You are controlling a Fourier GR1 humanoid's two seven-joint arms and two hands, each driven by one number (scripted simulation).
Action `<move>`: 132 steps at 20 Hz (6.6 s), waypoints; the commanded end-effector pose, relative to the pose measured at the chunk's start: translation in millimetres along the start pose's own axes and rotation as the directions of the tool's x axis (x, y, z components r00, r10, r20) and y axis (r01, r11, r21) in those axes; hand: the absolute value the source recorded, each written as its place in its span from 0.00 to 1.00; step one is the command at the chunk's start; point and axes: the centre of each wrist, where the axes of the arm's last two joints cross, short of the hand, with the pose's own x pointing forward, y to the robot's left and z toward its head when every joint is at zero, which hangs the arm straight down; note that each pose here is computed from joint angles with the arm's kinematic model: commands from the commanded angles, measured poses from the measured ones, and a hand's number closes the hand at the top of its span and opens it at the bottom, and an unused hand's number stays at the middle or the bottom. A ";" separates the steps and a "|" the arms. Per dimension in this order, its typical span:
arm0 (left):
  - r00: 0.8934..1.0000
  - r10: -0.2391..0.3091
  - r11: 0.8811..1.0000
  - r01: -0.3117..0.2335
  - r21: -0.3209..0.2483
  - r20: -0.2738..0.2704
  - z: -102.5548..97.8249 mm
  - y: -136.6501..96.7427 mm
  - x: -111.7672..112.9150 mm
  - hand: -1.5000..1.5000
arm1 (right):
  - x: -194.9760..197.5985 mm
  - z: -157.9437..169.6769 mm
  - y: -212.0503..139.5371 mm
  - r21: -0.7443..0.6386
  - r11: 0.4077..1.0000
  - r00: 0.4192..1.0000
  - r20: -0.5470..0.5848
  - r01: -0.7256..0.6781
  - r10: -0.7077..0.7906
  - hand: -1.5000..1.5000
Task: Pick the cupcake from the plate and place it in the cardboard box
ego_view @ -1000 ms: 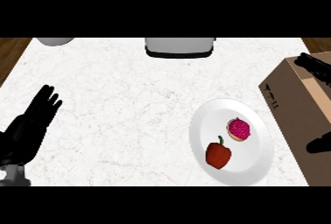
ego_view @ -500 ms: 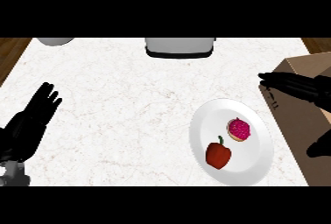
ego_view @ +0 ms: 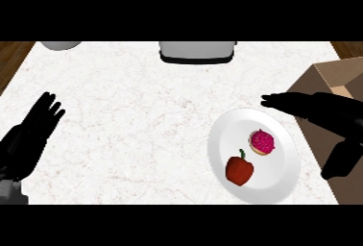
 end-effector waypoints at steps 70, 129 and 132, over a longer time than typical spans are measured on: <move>1.000 -0.008 1.000 0.008 0.005 0.007 -7.1 -9.2 -4.5 0.50 | -15.4 -95.4 97.3 0.121 0.978 0.977 -0.114 -0.169 0.183 1.00; 1.000 0.000 1.000 0.000 0.022 -0.002 13.9 -1.1 -2.0 0.50 | 23.8 27.1 -56.5 -0.599 0.606 0.380 -0.800 -0.523 -0.463 1.00; 1.000 -0.011 1.000 0.011 0.026 0.011 -5.3 -10.1 4.7 0.50 | 21.4 24.1 -46.2 -0.599 0.623 0.391 -0.801 -0.503 -0.454 1.00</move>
